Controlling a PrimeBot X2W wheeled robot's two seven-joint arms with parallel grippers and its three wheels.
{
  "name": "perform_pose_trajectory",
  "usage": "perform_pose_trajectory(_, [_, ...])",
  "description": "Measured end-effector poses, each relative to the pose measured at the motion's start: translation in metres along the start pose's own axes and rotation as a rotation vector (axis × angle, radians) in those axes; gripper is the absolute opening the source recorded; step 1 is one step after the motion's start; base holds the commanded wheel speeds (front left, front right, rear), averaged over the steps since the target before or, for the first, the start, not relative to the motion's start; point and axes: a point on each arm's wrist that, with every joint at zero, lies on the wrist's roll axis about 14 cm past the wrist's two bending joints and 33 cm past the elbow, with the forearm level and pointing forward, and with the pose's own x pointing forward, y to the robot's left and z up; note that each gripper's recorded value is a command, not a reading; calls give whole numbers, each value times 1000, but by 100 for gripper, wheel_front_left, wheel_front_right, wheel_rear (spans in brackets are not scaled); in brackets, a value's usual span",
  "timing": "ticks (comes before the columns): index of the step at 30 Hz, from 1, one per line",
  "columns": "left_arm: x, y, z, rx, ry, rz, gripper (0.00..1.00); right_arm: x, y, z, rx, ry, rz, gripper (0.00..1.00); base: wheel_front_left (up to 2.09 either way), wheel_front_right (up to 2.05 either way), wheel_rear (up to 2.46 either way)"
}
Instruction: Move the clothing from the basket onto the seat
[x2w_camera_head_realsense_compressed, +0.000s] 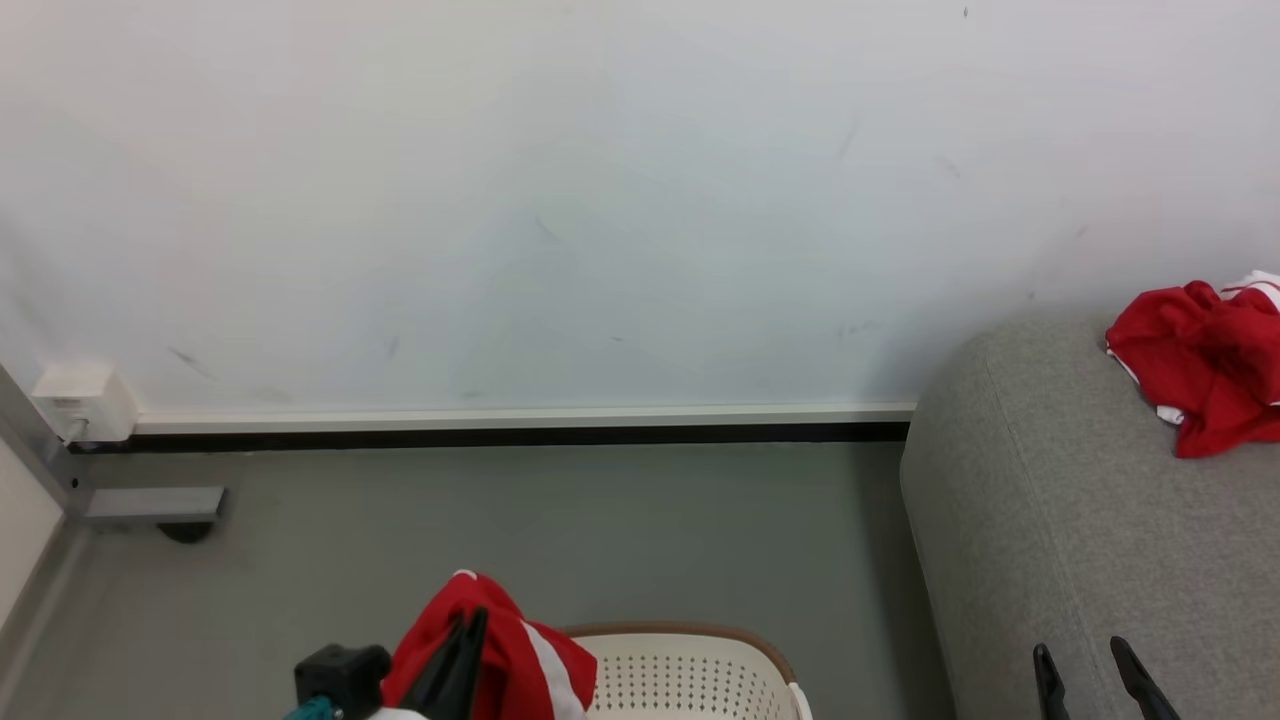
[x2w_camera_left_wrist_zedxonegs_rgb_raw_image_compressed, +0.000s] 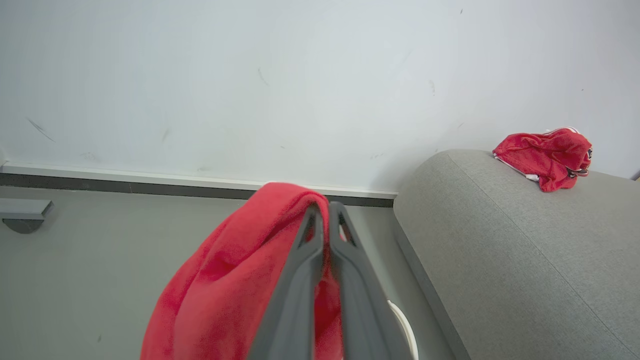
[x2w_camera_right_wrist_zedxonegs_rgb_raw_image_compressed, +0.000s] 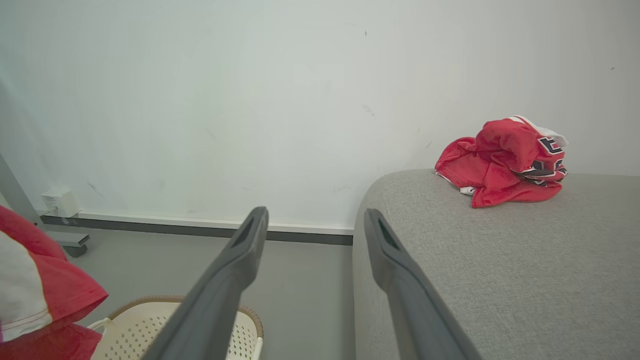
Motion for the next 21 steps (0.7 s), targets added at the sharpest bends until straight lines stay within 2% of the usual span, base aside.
perform_pose_trajectory(15, [-20, 10, 37, 66, -123, 21, 0, -3, 15, -4, 12, 9, 43, 100, 0, 0, 0])
perform_pose_trajectory(21, [-22, 10, 37, 65, -126, 19, 0, -3, 18, -7, 27, 19, 47, 100, 0, 0, 0])
